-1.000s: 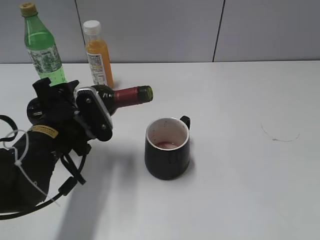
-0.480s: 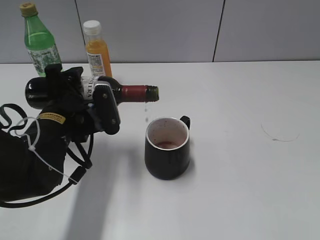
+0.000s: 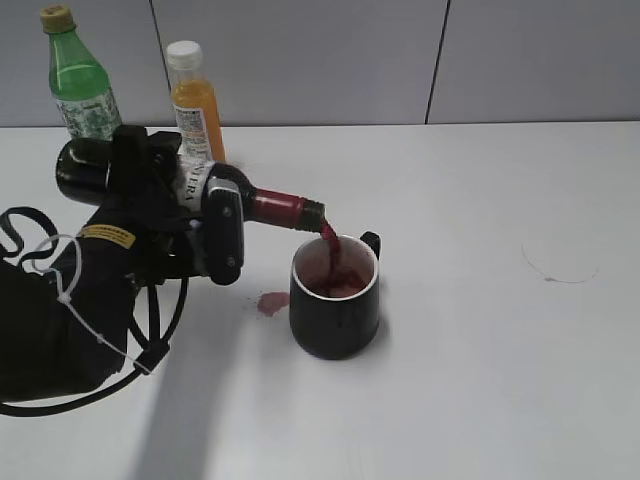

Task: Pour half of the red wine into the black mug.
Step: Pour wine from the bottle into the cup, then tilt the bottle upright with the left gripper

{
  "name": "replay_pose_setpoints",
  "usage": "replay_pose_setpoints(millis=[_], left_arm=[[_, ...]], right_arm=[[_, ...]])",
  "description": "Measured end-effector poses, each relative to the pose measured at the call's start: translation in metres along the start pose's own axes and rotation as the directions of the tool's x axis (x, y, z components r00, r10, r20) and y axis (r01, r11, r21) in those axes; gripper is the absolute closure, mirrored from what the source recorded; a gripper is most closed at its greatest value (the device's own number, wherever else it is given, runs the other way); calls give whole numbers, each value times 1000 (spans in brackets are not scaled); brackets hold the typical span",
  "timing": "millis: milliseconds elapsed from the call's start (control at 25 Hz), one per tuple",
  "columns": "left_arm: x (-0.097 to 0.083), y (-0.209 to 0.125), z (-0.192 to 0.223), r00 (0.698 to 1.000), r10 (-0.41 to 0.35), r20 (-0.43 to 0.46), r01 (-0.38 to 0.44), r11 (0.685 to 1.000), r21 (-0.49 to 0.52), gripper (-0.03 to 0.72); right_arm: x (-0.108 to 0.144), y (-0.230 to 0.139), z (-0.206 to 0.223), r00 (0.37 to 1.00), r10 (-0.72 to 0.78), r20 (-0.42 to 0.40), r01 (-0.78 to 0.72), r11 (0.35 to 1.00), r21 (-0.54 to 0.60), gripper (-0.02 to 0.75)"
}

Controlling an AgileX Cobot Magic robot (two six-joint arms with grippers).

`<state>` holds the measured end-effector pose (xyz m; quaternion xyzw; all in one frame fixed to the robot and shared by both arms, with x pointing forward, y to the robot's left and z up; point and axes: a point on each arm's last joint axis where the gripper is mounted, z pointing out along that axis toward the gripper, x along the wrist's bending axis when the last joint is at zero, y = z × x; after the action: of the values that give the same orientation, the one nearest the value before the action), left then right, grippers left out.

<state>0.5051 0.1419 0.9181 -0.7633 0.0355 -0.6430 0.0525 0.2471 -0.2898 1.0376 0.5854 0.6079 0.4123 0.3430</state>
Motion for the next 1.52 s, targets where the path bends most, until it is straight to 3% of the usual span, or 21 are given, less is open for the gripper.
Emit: replay_pose_setpoints(millis=[560,1520], left_arm=[[0,0,0,998,67,-4,-67,998,-5,138],[0,-1,0,997,75,-2,-75,997,13,138]], right_arm=[[0,0,0,1000,0,0,0,1000,0,164],[0,0,0,1000,0,0,0,1000,0,164]])
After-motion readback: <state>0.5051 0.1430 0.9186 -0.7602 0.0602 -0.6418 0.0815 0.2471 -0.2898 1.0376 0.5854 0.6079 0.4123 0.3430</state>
